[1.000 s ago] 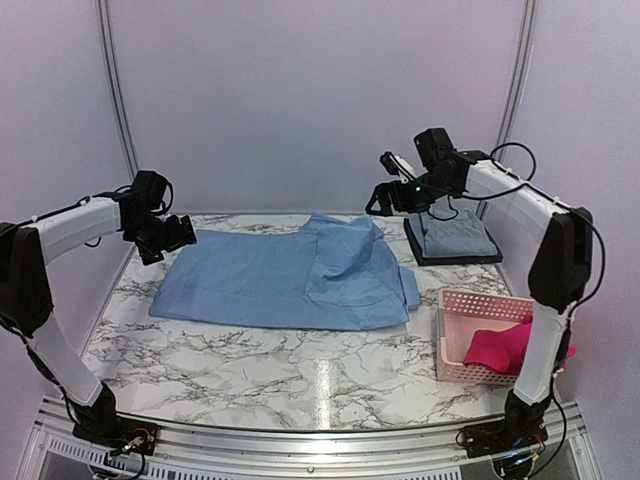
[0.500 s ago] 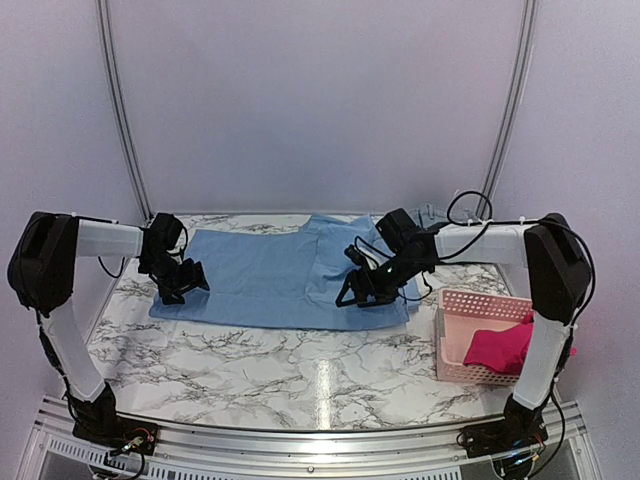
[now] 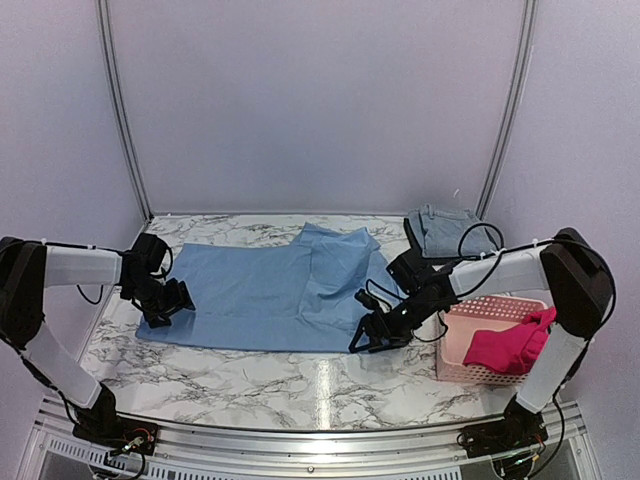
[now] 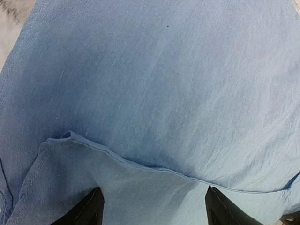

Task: Fold and stack the mixed laundry pile
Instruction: Adjust the 1/3-folded tank top at the center of the board.

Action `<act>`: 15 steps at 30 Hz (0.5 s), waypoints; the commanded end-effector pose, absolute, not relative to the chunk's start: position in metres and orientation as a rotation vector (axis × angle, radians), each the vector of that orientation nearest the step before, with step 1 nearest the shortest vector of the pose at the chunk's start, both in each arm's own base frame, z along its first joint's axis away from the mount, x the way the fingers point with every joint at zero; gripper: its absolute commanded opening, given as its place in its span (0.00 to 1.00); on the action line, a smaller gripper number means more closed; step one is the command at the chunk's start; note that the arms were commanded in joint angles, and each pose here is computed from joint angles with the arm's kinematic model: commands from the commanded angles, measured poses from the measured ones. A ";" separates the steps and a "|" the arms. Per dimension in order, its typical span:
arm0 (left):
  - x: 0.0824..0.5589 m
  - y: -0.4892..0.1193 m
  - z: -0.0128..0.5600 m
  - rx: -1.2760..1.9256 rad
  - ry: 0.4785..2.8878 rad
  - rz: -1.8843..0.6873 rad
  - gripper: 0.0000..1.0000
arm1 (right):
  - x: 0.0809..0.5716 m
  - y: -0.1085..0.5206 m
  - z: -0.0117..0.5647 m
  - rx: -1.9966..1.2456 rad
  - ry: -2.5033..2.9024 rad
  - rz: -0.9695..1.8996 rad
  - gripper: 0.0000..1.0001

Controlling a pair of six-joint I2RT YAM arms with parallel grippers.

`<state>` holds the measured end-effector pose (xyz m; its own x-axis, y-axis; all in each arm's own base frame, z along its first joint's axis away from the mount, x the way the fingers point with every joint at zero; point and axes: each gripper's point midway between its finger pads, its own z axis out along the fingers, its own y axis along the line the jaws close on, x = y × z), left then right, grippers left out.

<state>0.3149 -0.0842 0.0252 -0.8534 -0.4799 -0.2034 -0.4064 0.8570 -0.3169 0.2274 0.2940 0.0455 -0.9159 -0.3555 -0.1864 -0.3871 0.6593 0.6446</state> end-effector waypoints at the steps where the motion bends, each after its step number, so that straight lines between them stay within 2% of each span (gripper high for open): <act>1: 0.242 -0.061 0.011 -0.776 2.921 -0.208 0.78 | 0.164 0.300 0.052 -0.686 2.957 1.208 0.77; 4: 0.256 -0.063 0.042 -0.706 2.812 -0.272 0.80 | 0.160 0.321 0.099 -0.793 2.815 1.328 0.77; 6: 0.279 -0.067 0.073 -0.612 2.726 -0.318 0.82 | 0.187 0.333 0.145 -0.829 2.638 1.335 0.78; 11: 0.321 -0.078 0.124 -0.519 2.604 -0.386 0.84 | 0.322 0.299 0.208 -0.514 2.460 1.181 0.76; 15: 0.335 -0.078 0.136 -0.523 2.569 -0.377 0.85 | 0.415 0.256 0.207 -0.215 2.456 1.005 0.79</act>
